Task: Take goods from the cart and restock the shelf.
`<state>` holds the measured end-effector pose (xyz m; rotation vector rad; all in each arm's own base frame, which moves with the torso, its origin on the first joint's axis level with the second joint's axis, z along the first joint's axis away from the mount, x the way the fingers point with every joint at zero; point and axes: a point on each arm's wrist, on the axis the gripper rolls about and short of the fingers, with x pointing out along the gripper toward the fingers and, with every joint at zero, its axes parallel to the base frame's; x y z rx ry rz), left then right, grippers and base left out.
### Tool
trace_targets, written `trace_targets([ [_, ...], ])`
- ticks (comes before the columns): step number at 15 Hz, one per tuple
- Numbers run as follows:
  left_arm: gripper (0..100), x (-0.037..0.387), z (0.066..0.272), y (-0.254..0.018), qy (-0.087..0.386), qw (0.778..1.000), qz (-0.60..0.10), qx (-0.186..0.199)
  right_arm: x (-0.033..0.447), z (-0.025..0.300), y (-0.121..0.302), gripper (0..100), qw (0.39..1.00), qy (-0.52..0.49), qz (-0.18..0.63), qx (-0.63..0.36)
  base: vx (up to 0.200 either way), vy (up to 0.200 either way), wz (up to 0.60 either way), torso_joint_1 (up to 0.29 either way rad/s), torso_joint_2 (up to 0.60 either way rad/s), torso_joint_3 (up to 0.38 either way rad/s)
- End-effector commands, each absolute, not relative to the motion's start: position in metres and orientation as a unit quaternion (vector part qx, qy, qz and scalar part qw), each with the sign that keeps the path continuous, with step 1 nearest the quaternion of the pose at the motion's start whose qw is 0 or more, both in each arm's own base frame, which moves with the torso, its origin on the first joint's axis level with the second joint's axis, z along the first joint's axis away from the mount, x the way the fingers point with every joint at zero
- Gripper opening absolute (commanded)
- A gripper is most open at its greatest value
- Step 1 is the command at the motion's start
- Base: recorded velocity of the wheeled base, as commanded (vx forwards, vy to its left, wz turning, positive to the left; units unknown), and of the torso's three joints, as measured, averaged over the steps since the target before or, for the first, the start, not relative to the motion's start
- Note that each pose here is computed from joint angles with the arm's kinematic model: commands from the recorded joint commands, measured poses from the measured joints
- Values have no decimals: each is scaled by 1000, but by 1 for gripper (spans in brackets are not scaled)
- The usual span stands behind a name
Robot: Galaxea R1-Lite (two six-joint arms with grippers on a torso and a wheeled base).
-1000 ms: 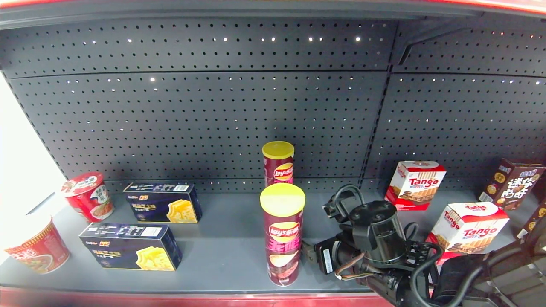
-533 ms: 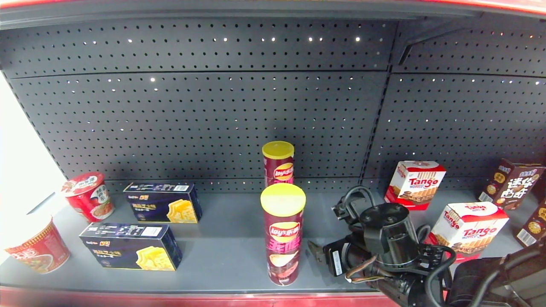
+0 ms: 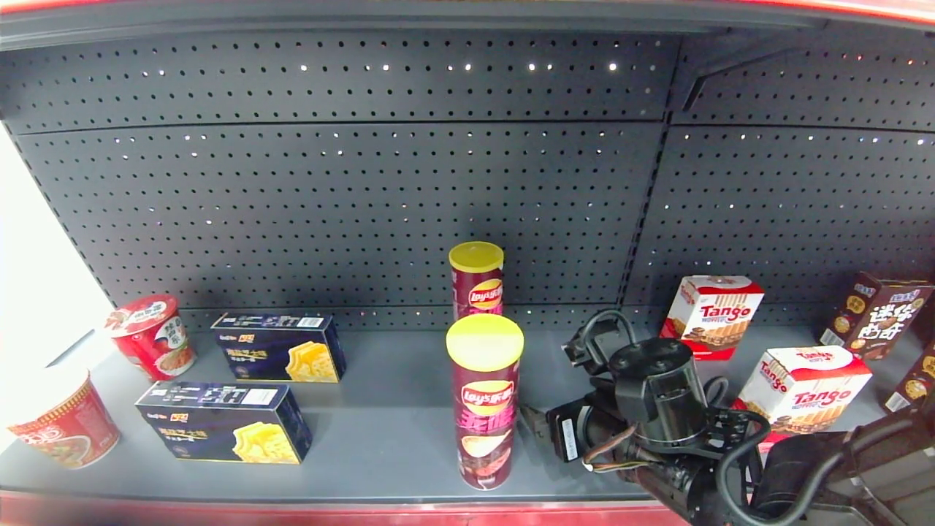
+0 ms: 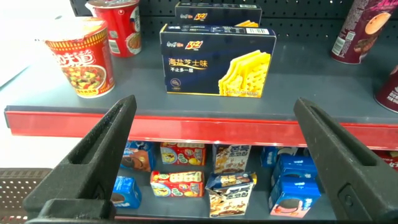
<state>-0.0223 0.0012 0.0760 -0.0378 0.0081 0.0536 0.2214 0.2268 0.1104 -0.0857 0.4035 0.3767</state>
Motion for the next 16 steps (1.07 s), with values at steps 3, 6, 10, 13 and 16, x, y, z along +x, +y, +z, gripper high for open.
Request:
trace_targets([
  [3, 100, -22, 76, 1, 5, 999, 27, -19, 219, 107, 231, 100, 959, 203, 194, -45, 0, 0, 0, 0, 0, 0],
  [6, 100, -22, 76, 1, 5, 999, 27, -19, 217, 105, 235, 100, 957, 204, 200, -50, 0, 0, 0, 0, 0, 0],
  [10, 100, -22, 76, 1, 5, 999, 27, -19, 215, 105, 239, 100, 956, 204, 206, -52, 0, 0, 0, 0, 0, 0],
  [13, 100, -22, 76, 1, 5, 999, 27, -19, 215, 103, 236, 100, 956, 207, 203, -52, 0, 0, 0, 0, 0, 0],
  [16, 100, -22, 76, 1, 5, 999, 27, -19, 219, 107, 227, 100, 960, 204, 187, -49, 0, 0, 0, 0, 0, 0],
])
